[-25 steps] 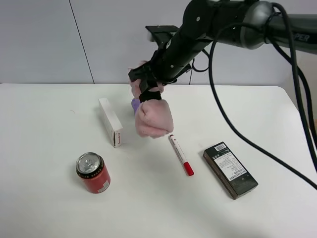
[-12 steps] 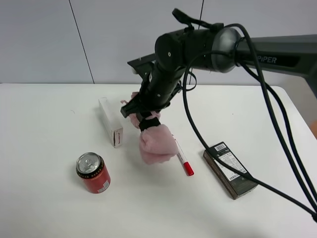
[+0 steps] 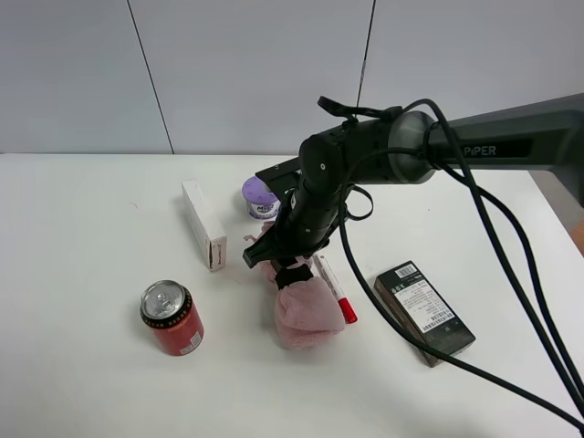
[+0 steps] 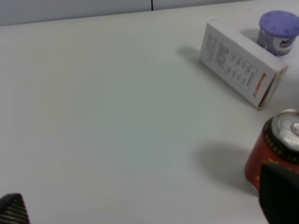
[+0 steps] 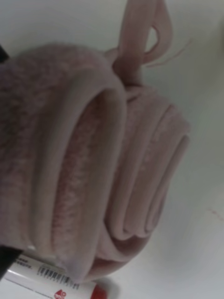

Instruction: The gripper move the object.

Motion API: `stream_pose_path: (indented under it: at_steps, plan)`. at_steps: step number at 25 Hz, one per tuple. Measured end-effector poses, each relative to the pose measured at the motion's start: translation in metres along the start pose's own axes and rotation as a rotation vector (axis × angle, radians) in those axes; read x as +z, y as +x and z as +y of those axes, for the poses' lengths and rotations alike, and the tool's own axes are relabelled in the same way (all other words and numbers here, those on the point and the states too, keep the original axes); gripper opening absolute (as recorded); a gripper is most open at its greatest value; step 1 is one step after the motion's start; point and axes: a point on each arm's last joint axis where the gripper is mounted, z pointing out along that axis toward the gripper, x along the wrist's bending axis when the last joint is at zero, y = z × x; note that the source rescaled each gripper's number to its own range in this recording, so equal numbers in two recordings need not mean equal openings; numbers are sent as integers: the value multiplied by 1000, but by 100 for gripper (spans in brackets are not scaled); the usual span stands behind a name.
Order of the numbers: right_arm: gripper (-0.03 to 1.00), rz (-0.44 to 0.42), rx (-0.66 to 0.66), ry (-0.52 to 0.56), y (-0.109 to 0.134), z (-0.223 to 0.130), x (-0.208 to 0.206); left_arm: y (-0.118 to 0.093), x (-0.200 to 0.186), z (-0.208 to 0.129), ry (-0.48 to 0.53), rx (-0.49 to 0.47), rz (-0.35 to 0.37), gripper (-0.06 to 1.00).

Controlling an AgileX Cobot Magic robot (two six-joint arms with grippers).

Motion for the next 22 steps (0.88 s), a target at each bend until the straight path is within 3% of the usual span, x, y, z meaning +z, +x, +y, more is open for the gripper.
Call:
stream_pose_path:
  at_steps: [5,6,8,10,12,14,19,22]
  plan:
    - [0,3,-34,2,0,0,0,0,0,0,0,0,0,100]
    - [6,3,-40,1,0,0,0,0,0,0,0,0,0,100]
    - [31,3,-46,-13,0,1,0,0,0,0,0,0,0,100]
    - [62,3,-43,-34,0,3,-1,0,0,0,0,0,0,100]
    - [77,5,-21,-42,1,4,-2,0,0,0,0,0,0,100]
    - [83,5,1,-26,1,2,-3,0,0,0,0,0,0,100]
    - [85,7,16,-4,2,0,-13,0,0,0,0,0,0,100]
    - [85,19,3,-109,9,8,-41,0,0,0,0,0,0,100]
